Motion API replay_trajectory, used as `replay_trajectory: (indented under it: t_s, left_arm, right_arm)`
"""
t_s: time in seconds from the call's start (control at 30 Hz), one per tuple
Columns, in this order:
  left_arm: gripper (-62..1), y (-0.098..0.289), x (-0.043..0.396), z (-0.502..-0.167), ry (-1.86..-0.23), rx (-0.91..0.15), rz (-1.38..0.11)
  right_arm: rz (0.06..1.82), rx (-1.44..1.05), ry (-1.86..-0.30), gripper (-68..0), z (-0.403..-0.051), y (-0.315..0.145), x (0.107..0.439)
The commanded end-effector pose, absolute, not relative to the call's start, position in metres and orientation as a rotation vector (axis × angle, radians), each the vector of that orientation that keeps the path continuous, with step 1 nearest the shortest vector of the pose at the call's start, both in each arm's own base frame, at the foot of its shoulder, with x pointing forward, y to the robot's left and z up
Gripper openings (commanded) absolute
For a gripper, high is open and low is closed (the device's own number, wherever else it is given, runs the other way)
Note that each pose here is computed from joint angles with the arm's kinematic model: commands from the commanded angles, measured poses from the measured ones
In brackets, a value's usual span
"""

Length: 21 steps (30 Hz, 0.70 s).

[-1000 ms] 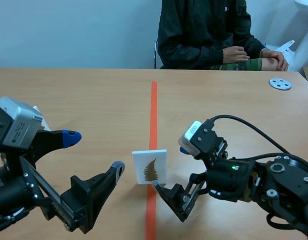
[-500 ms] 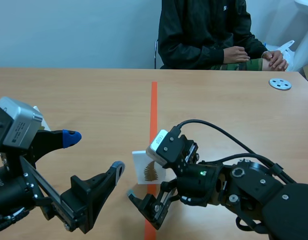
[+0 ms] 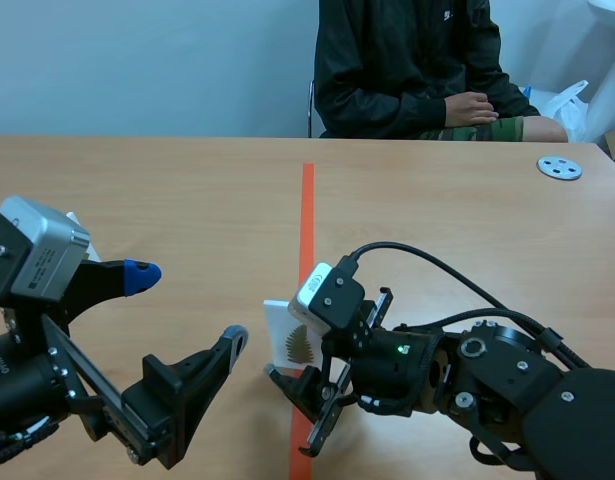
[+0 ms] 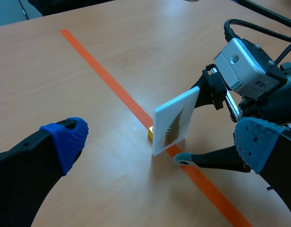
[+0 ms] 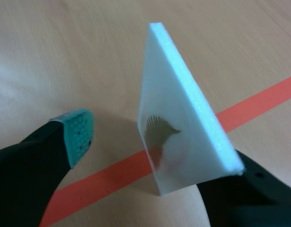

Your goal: Sort the leaf by its shape. The table is split by an orange tape line. A compound leaf with several leaflets goes to the left side, a simple leaf with one blade goes to the right side. Return to the home posture when a red brick is placed on the table.

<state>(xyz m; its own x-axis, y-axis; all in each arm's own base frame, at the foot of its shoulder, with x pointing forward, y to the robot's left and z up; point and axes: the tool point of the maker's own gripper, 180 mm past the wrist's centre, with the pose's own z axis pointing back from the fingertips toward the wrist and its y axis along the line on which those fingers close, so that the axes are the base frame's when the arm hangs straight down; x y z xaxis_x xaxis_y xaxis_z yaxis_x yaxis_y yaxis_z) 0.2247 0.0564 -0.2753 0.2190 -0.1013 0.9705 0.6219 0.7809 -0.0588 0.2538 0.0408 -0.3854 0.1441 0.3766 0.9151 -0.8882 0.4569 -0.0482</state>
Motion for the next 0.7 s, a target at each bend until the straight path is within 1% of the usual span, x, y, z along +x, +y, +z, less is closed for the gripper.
replay_trajectory:
  t_s: [0.0, 0.13, 0.33, 0.5, 0.67]
  left_arm:
    - [1.4, 0.057, 0.227, -0.267, -1.289, -0.496, -0.530]
    - [1.4, 0.057, 0.227, -0.267, -1.290, -0.497, -0.529]
    - [1.4, 0.057, 0.227, -0.267, -1.290, -0.497, -0.529]
    - [1.4, 0.057, 0.227, -0.267, -1.290, -0.497, -0.529]
    - [1.4, 0.057, 0.227, -0.267, -1.290, -0.497, -0.529]
  right_arm:
    - [0.996, 0.591, -1.090, -40.6, -0.377, 0.039, 0.261]
    - [0.996, 0.590, -1.082, -45.1, -0.380, 0.038, 0.259]
    - [0.997, 0.586, -1.076, -55.8, -0.381, 0.037, 0.258]
    - [0.995, 0.587, -1.082, -66.1, -0.379, 0.037, 0.259]
    - [0.980, 0.577, -1.120, -66.2, -0.370, 0.032, 0.268]
